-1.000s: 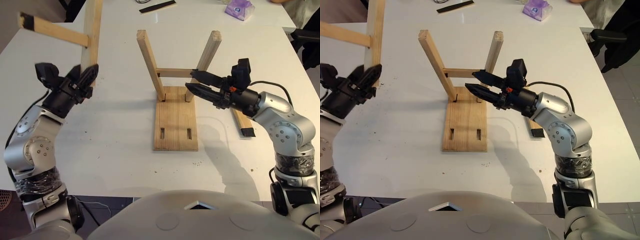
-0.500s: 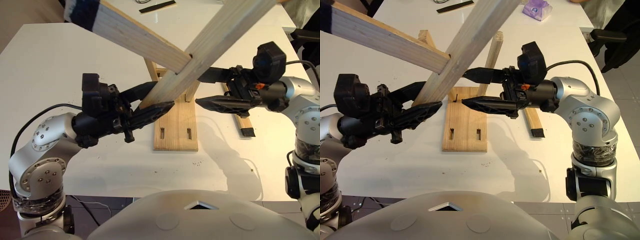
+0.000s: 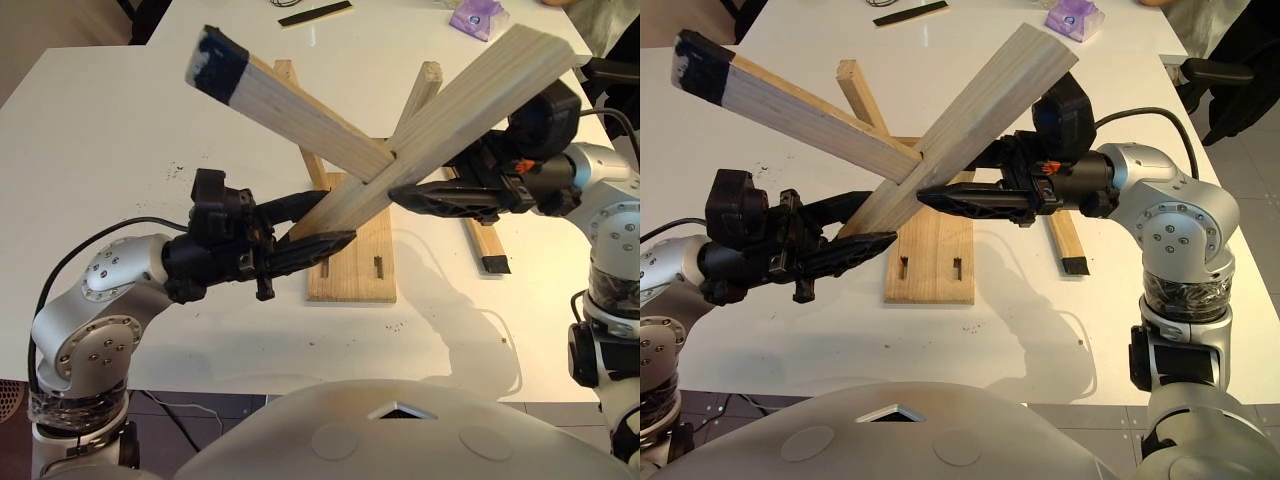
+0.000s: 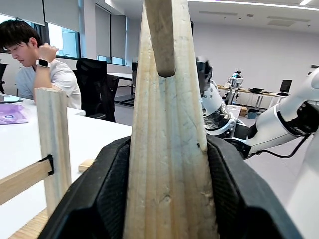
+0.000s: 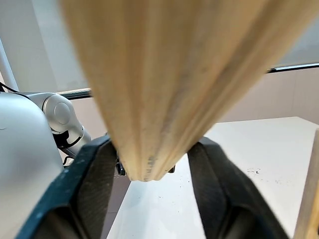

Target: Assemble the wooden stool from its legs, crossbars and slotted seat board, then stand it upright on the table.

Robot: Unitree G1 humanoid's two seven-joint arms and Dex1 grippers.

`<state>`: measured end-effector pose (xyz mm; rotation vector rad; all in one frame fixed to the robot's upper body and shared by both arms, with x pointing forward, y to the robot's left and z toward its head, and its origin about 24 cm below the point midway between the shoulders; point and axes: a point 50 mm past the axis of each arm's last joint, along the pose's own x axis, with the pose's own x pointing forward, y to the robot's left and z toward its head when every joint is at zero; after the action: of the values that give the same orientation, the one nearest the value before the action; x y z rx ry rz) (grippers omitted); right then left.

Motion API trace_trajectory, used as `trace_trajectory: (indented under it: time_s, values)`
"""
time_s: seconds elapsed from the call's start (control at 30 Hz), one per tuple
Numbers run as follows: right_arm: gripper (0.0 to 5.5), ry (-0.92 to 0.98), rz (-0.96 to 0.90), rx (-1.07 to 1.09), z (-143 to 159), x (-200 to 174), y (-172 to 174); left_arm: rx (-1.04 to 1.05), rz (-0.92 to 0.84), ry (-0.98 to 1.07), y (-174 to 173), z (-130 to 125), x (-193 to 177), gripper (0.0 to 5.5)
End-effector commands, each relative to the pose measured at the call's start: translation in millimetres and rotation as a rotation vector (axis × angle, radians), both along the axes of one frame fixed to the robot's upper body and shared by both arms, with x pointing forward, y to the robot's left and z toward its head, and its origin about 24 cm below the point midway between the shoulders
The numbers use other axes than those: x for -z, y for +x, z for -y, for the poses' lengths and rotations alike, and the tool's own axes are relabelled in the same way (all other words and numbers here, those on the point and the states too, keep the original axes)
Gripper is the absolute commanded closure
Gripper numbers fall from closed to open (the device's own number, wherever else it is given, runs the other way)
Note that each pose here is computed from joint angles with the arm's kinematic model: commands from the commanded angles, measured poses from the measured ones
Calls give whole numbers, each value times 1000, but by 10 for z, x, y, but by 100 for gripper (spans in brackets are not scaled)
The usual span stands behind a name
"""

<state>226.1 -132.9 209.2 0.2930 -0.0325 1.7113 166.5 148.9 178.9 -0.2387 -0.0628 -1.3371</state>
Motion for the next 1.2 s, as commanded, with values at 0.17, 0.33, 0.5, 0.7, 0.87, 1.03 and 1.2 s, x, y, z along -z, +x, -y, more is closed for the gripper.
trace_trajectory:
  time_s: [0.17, 0.33, 0.5, 0.7, 0.87, 1.03, 1.2]
  values:
    - [345, -28, 37, 2, -23, -29, 36, -125, -112, -4, 188, -92, 94, 348]
    - [346, -11, 69, 69, 15, -104, 135, -234, -113, 39, 316, -120, 158, 238]
    - [347, -72, 117, 179, 201, -120, 210, -374, -204, 145, 265, -533, 496, 231]
    - [347, -274, 117, 201, 450, 45, 18, -493, -236, 236, 182, -840, 731, 231]
    - [347, -447, 102, 172, 531, 339, -110, -507, -221, 248, 141, -753, 791, 231]
    - [347, -506, 90, 183, 583, 510, -114, -527, -204, 226, 160, -718, 767, 231]
    - [347, -544, 106, 198, 595, 640, -96, -537, -193, 224, 199, -698, 753, 231]
